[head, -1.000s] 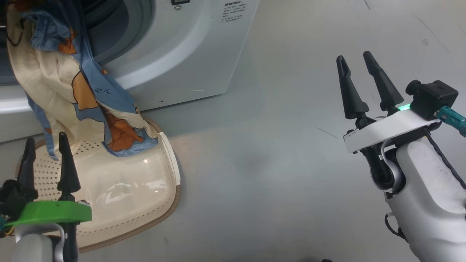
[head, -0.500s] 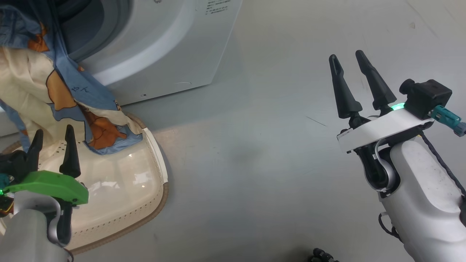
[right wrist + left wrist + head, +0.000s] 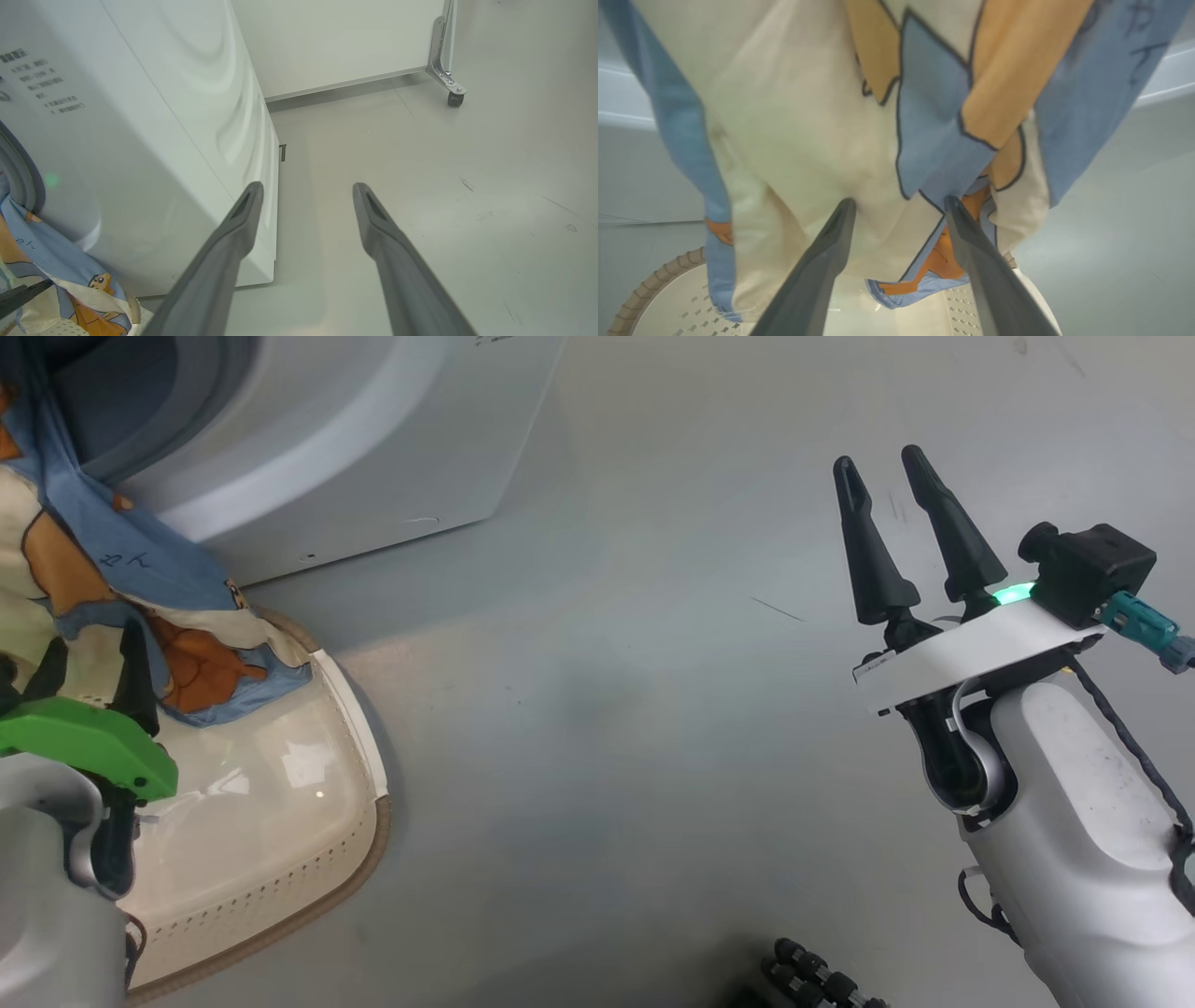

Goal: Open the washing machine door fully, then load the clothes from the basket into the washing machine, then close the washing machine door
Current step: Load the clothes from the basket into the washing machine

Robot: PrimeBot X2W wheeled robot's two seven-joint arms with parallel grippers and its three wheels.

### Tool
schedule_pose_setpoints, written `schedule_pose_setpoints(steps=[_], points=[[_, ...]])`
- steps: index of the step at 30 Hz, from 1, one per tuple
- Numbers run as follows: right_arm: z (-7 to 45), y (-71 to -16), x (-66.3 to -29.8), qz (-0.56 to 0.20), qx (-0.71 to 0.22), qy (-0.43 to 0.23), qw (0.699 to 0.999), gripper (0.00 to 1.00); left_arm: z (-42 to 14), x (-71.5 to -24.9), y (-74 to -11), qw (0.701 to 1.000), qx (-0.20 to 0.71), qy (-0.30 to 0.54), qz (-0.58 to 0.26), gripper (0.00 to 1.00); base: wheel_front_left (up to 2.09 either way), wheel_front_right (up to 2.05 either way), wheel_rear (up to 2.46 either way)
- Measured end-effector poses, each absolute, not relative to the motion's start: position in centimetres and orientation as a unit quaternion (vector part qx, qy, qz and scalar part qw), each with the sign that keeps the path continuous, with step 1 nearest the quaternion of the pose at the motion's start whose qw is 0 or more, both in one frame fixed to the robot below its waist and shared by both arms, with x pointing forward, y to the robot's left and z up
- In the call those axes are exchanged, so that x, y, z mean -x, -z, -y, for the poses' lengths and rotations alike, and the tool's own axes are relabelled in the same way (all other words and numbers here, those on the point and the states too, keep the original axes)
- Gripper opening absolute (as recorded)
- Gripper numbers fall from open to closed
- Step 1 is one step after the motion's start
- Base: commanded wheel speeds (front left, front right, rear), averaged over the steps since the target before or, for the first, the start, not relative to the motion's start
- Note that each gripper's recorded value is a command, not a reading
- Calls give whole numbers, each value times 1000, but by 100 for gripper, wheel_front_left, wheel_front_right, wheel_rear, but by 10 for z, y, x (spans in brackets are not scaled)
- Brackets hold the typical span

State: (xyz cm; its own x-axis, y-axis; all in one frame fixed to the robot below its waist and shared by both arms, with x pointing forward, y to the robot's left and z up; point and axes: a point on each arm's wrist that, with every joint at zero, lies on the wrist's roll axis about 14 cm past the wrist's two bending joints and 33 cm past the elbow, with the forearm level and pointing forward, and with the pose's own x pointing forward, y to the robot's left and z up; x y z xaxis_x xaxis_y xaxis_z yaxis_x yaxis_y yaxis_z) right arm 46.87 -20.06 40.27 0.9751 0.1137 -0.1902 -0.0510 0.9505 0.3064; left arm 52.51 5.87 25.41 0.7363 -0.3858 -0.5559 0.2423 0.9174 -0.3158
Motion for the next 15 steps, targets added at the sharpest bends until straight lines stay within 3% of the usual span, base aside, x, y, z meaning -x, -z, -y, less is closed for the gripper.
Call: schedule_pose_setpoints(steps=[9, 15], points=[[207, -397, -471, -108, -149, -29, 982, 100, -47, -536, -227, 910, 121, 170, -358, 100, 0, 0, 0], [215, -394, -469, -111, -146, -17, 983, 100, -45, -554, -229, 916, 134, 160, -343, 100, 0, 0, 0]])
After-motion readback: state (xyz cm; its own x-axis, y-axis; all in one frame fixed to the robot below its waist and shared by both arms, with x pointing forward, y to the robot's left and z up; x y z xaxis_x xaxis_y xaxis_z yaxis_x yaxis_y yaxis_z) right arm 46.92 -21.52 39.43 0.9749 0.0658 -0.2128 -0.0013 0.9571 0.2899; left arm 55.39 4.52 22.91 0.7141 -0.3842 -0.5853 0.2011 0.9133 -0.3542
